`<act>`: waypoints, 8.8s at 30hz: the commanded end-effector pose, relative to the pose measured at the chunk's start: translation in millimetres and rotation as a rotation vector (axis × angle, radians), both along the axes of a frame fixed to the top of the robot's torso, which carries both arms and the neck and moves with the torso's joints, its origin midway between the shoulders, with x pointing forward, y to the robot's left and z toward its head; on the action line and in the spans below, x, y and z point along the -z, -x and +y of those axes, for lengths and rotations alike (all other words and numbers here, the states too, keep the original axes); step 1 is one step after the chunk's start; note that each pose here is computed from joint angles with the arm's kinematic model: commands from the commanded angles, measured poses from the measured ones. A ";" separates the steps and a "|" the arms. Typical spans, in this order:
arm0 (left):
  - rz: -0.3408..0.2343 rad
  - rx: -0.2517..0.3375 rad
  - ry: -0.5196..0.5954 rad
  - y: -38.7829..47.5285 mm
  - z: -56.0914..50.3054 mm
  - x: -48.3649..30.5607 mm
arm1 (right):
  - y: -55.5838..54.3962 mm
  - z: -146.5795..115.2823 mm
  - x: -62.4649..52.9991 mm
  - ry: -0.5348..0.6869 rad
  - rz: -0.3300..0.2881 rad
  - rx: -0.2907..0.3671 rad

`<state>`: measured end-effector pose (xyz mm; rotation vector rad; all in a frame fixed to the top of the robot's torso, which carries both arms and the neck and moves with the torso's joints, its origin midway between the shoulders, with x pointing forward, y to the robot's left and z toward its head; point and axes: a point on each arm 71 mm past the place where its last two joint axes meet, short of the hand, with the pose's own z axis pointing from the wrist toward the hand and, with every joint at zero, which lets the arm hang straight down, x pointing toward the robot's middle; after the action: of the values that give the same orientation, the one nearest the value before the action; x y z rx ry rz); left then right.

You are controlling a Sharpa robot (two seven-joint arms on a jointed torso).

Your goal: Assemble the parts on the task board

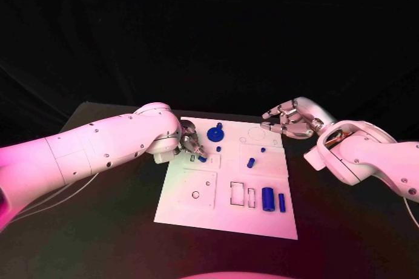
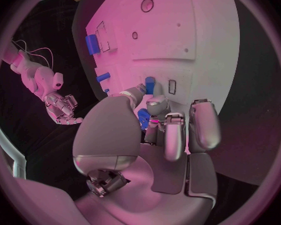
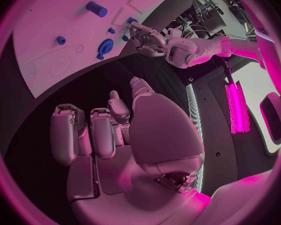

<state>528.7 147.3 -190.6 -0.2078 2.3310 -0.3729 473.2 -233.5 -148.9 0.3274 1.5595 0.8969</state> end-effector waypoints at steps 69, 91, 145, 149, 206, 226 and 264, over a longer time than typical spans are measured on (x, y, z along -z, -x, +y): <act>0.016 0.032 -0.096 -0.5 -13.1 4.2 | 1.1 2.1 4.1 0.006 0.013 -0.016; -0.009 0.007 -0.102 -2.8 -10.7 3.5 | 1.2 1.3 4.2 0.004 0.013 -0.013; -0.129 -0.144 -0.072 -57.9 33.9 -47.4 | 0.0 1.4 7.0 0.003 0.019 -0.012; -0.112 -0.141 -0.080 -59.4 31.1 -39.6 | 0.0 1.8 7.2 0.003 0.020 -0.013; -0.025 -0.103 -0.114 -61.2 22.3 -21.4 | -0.3 5.6 8.4 0.005 0.018 -0.024; -0.008 -0.093 -0.126 -61.2 20.6 -19.6 | -0.1 6.3 8.6 0.004 0.019 -0.026; 0.018 -0.157 0.107 -36.3 36.0 -26.6 | -0.6 3.7 9.6 0.009 0.028 -0.022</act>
<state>567.2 187.4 -165.6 -0.3738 2.3079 -0.3543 474.2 -230.8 -157.8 0.3332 1.5840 0.9002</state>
